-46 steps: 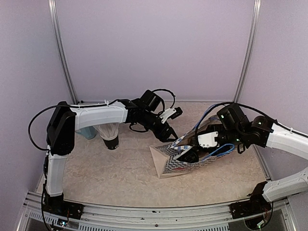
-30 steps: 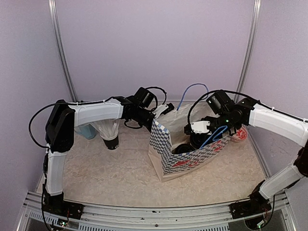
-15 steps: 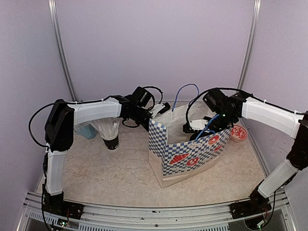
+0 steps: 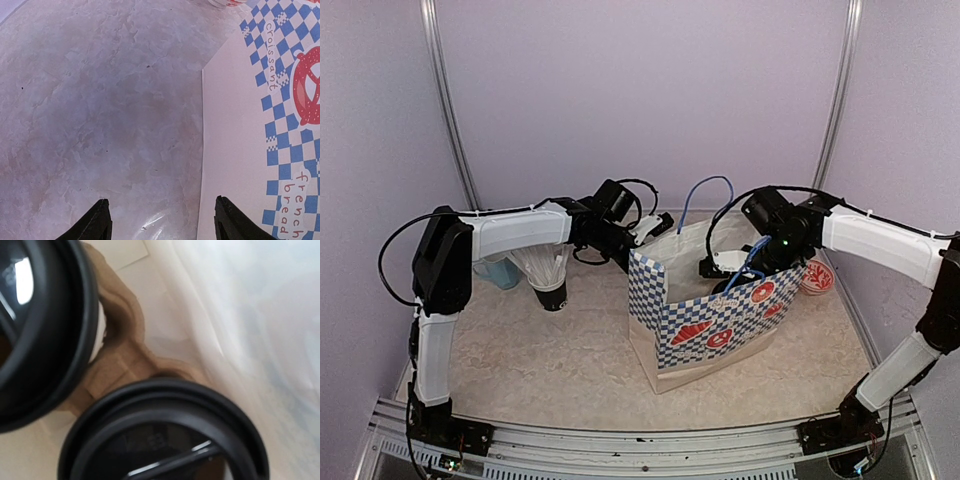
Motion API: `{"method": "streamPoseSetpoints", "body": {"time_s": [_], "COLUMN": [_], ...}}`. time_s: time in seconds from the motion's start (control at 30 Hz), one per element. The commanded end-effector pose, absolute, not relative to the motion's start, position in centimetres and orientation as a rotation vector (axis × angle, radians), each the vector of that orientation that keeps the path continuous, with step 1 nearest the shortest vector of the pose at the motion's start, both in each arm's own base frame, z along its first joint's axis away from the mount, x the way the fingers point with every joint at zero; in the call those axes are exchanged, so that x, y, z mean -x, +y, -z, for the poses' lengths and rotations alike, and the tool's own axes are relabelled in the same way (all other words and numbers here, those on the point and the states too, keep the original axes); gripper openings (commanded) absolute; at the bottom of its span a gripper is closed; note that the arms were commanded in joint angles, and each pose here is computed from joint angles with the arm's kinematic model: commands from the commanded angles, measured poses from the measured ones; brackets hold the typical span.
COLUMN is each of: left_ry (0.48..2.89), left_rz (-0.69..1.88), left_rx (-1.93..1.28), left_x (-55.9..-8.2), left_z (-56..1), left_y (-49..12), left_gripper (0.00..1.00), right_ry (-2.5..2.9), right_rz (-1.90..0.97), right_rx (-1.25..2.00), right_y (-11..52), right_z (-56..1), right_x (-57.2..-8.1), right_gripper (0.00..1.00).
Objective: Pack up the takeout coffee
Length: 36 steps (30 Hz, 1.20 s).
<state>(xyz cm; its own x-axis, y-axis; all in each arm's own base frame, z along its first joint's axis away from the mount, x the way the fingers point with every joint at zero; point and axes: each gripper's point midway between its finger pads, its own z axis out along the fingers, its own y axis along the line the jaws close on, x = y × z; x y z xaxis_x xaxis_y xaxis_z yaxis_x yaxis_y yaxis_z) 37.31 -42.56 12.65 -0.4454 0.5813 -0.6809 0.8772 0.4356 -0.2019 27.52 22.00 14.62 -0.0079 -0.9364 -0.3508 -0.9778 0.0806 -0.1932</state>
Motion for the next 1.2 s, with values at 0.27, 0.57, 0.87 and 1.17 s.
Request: {"method": "streamPoseSetpoints", "body": {"time_s": [0.27,0.57,0.87,1.17], "left_ry": [2.091,2.061,2.047,1.968], "left_rz": [0.715,0.673,0.626,0.488], "left_rx": [-1.218,-1.201,-1.164,-1.049], "left_x": [-37.7,-38.2,-38.1,-36.5], "left_z": [-16.3,-19.0,-22.0,-29.9], "left_y": [-42.2,-41.4,-39.8,-36.9], "left_gripper": [0.69,0.70,0.70,0.70], "right_ry": [2.157,2.023,1.975,1.846], "right_rz": [-0.279,-0.406,-0.390,-0.418], "right_rx": [1.978,1.907,1.870,1.839], "right_y": [20.6,23.2,23.7,24.7], "right_z": [-11.6,-18.6,-21.0,-26.1], "right_x": [-24.2,-24.5,-25.2,-25.3], "right_gripper": [0.42,0.80,0.95,0.95]}}
